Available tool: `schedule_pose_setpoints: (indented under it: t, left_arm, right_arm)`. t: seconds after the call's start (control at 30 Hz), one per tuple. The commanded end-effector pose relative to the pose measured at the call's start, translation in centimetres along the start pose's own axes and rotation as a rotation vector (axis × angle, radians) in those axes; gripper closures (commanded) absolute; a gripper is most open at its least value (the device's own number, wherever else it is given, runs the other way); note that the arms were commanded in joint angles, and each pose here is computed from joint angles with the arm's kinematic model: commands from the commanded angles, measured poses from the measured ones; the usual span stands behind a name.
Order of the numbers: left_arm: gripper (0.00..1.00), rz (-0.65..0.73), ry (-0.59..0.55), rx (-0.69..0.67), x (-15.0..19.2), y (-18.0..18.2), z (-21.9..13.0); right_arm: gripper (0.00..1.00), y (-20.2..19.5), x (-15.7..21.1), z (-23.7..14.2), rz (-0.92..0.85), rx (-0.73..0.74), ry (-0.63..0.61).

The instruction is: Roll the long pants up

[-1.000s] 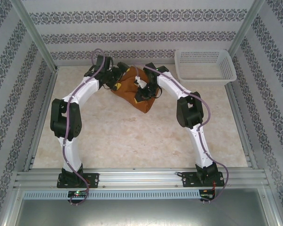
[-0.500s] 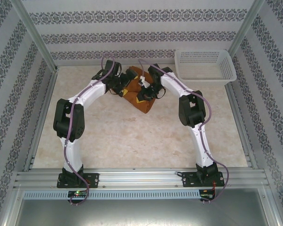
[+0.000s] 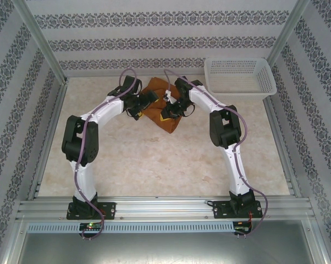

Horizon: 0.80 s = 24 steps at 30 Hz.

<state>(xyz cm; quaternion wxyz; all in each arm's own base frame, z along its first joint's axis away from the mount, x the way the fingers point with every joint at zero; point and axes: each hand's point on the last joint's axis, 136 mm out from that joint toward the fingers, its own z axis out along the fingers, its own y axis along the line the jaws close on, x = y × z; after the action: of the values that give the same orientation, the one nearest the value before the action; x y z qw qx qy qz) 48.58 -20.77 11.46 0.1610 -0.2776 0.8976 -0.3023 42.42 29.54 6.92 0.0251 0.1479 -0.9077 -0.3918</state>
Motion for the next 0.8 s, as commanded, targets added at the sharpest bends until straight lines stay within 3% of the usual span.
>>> schedule_pose_setpoints:
  t: [0.0, 0.13, 0.3, 0.33, 0.37, 0.4, 0.6, 0.63, 0.7, 0.77]
  left_arm:
    - [0.0, 0.059, -0.042, -0.061, -2.0, 0.9, 2.8]
    - [0.0, 0.056, -0.051, -0.017, -3.9, -0.7, 5.1]
    - [0.02, 0.092, -0.069, -0.089, -5.7, 0.0, 6.5]
    - [0.27, 0.103, -0.065, -0.099, -5.9, 0.3, 6.6]
    - [0.76, 0.104, -0.057, -0.125, -6.0, 0.9, 6.5]
    - [1.0, 0.098, -0.053, -0.175, -6.2, 1.9, 6.0]
    - [1.0, 0.165, -0.036, -0.311, -6.6, 3.4, 1.0]
    - [1.0, 0.181, -0.024, -0.343, -6.3, 3.6, 0.0]
    - [1.0, 0.198, 0.008, -0.39, -5.8, 4.0, -1.4]
    - [1.0, 0.195, 0.042, -0.407, -5.1, 4.1, -2.1]
  right_arm:
    - [1.0, -2.1, 1.1, 0.1, 0.1, 0.036, 0.029]
    - [1.0, -1.9, 1.6, 0.0, 0.093, 0.037, 0.031]
    - [1.0, -1.6, 1.8, -0.6, 0.086, 0.043, 0.027]
    - [1.0, -1.5, 1.8, -0.7, 0.083, 0.043, 0.028]
    - [1.0, -1.5, 1.8, -0.9, 0.082, 0.044, 0.026]
    - [1.0, -1.5, 1.9, -0.9, 0.082, 0.049, 0.031]
    - [0.99, -3.1, 2.7, -2.2, 0.054, 0.203, 0.055]
    - [0.91, -3.4, 2.9, -2.5, 0.04, 0.243, 0.061]
    - [0.55, -3.7, 3.1, -3.3, -0.005, 0.342, 0.057]
    - [0.36, -3.4, 3.3, -4.3, -0.082, 0.461, 0.046]
